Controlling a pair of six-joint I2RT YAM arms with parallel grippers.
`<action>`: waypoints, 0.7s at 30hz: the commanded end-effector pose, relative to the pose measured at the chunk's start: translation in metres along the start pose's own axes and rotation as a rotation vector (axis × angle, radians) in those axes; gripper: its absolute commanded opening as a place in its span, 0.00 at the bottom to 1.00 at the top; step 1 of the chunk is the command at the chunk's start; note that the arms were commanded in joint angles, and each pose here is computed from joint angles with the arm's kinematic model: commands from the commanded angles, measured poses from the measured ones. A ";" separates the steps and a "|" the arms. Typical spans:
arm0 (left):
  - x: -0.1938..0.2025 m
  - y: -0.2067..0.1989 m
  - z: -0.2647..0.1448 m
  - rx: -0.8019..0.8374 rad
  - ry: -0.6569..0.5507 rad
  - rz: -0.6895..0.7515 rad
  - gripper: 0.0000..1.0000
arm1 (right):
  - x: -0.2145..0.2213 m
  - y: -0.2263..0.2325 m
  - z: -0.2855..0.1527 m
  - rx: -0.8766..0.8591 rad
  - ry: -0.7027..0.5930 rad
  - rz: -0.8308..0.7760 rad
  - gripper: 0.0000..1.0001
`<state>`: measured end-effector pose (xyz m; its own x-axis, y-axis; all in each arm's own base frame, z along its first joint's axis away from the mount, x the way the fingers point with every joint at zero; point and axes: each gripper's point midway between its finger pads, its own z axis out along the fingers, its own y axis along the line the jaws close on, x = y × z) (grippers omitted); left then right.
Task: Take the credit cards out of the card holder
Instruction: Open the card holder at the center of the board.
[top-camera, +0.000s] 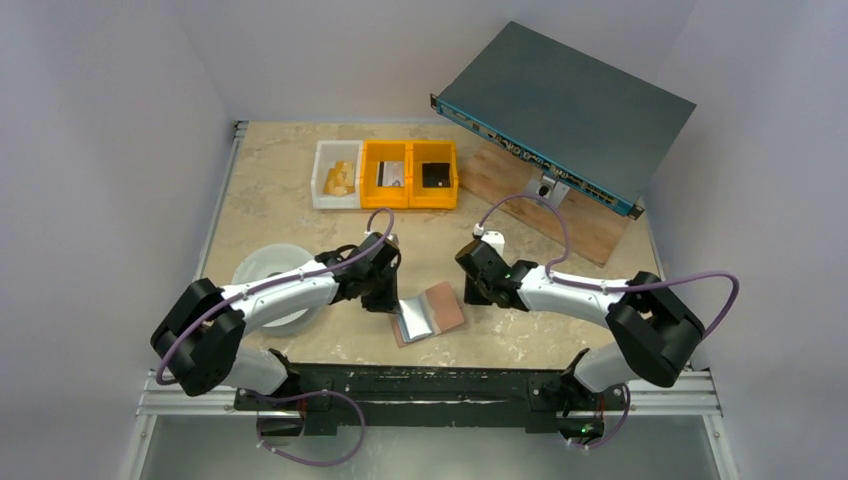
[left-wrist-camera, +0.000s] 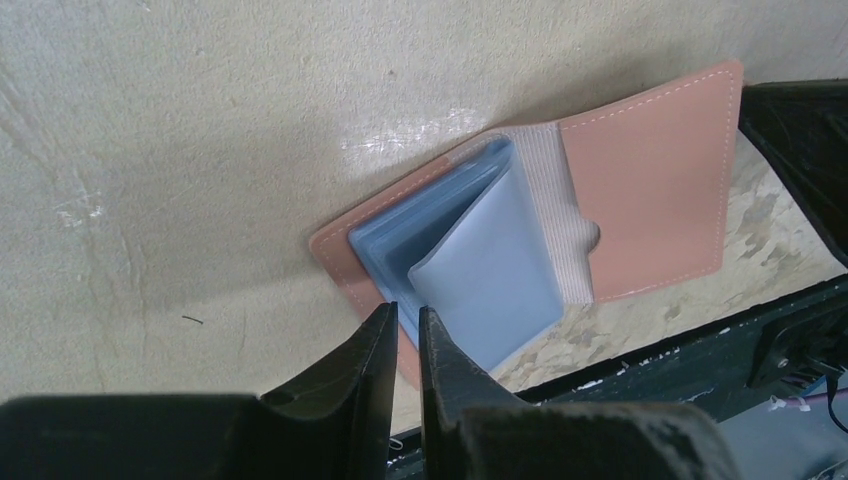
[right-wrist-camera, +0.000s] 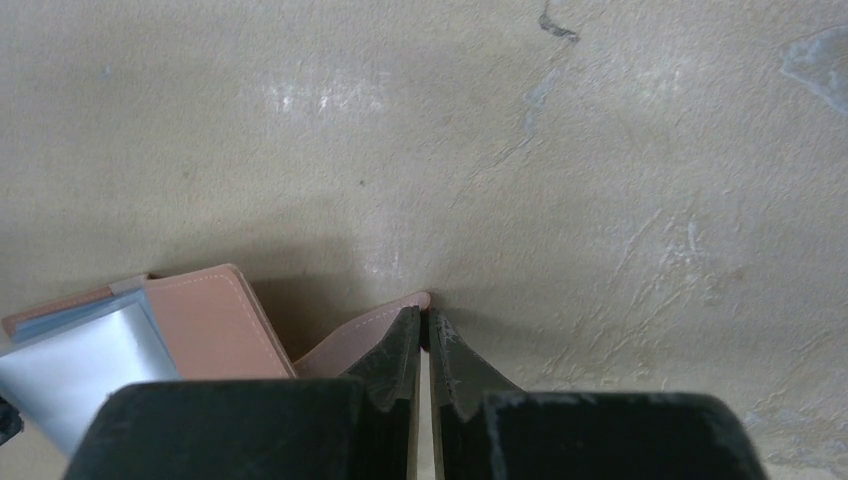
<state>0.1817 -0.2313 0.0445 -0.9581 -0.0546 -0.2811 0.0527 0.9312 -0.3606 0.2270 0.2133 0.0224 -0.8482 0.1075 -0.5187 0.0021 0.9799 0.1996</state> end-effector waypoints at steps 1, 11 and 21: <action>-0.008 -0.014 0.004 0.031 -0.026 0.003 0.12 | 0.021 -0.004 -0.001 0.028 0.042 -0.042 0.00; -0.011 -0.031 0.003 0.076 -0.025 0.019 0.12 | 0.040 0.005 -0.007 0.026 0.063 -0.058 0.00; -0.008 -0.058 0.004 0.144 0.003 0.039 0.12 | 0.026 0.013 -0.029 -0.015 0.024 -0.035 0.00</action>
<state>0.1809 -0.2605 0.0484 -0.9591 -0.0060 -0.2831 0.1121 0.9102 -0.3988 0.1967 0.2319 0.0234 -0.8606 0.0582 -0.5059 -0.0501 0.9790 0.1978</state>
